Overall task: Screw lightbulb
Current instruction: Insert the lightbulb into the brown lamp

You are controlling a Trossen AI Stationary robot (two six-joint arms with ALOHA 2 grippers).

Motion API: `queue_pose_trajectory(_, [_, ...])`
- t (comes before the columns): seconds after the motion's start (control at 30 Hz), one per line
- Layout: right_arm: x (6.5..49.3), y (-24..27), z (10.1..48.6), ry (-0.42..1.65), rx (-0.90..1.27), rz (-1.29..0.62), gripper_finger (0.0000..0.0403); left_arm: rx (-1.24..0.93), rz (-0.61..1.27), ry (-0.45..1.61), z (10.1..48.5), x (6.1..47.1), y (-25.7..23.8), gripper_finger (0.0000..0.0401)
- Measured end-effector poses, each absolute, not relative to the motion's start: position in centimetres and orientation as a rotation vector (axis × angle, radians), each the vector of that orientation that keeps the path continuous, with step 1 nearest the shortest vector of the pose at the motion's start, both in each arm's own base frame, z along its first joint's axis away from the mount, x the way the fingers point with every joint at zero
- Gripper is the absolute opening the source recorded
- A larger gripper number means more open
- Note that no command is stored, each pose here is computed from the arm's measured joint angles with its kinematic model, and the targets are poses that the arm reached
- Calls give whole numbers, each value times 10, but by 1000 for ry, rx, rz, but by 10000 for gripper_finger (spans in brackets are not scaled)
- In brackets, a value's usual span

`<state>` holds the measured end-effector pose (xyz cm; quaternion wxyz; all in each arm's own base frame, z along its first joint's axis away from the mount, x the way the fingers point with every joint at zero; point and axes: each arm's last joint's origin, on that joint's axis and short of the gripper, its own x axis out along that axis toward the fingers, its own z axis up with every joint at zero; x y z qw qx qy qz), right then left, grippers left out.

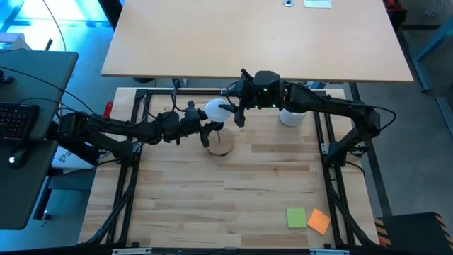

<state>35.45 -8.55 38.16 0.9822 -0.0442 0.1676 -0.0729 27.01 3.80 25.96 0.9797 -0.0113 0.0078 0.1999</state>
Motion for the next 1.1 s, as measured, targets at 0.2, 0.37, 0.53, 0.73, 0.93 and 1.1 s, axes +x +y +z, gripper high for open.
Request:
queue_pose_trajectory(0.2, [328, -69, 403, 358, -165, -214, 204, -19, 410, 19, 259, 270, 36, 146])
queue_pose_trajectory(0.37, [312, -54, 405, 407, -202, -246, 204, -9, 424, 24, 259, 270, 34, 152])
queue_pose_trajectory(0.53, [295, -46, 383, 470, -188, -243, 204, 25, 433, 30, 259, 271, 28, 149])
queue_pose_trajectory(0.73, [274, -42, 328, 437, -125, -254, 204, 35, 433, 34, 258, 271, 26, 149])
queue_pose_trajectory(0.93, [264, -40, 273, 341, -77, -265, 204, 45, 435, -12, 252, 266, 27, 149])
queue_pose_trajectory(1.1, [257, -47, 245, 346, -105, -286, 204, 59, 437, -11, 251, 266, 27, 149])
